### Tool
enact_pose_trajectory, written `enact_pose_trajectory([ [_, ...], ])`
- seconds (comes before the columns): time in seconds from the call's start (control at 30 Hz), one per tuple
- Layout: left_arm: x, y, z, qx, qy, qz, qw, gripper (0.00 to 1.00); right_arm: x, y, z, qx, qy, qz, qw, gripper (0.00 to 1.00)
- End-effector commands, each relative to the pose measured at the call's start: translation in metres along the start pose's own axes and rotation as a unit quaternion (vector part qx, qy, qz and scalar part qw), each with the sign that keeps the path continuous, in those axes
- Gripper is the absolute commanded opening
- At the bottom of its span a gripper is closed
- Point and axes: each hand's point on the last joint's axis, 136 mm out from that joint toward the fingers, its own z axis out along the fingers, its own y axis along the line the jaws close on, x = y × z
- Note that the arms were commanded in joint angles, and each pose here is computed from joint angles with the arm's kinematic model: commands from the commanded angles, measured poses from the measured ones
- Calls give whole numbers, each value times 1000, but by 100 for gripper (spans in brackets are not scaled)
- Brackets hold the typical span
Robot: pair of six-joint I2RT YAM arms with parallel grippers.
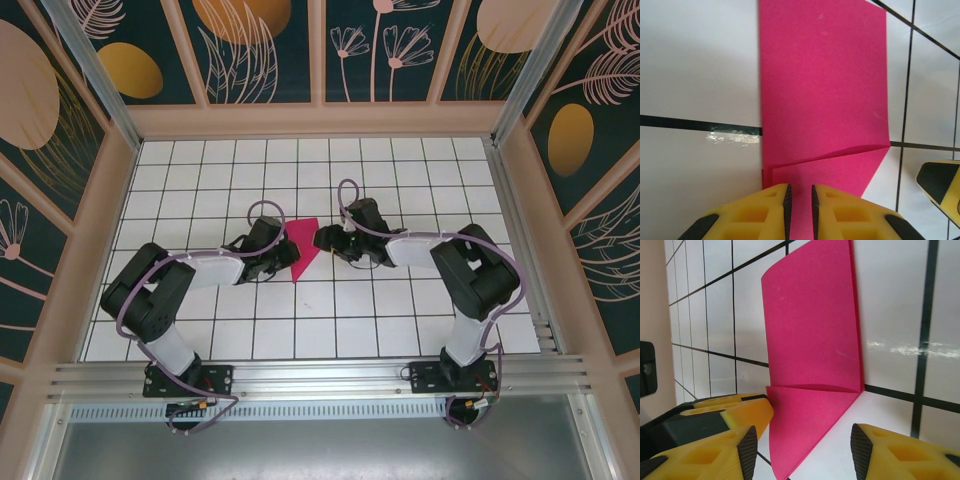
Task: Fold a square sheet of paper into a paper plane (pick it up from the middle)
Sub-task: Fourth fold the wing at the center of the table.
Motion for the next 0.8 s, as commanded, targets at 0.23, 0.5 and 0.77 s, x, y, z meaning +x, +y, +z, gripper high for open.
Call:
enact_pose_trajectory([
  [0.23,-1,12,4,-29,-1,7,1000,20,2,-1,16,20,21,19,999,52],
  [0.5,1,13,4,-32,0,8,999,19,1,-10,23,43,26,27,998,51],
  [0.77,1,13,4,-31,1,8,999,19,1,-13,30,45,29,32,998,50],
])
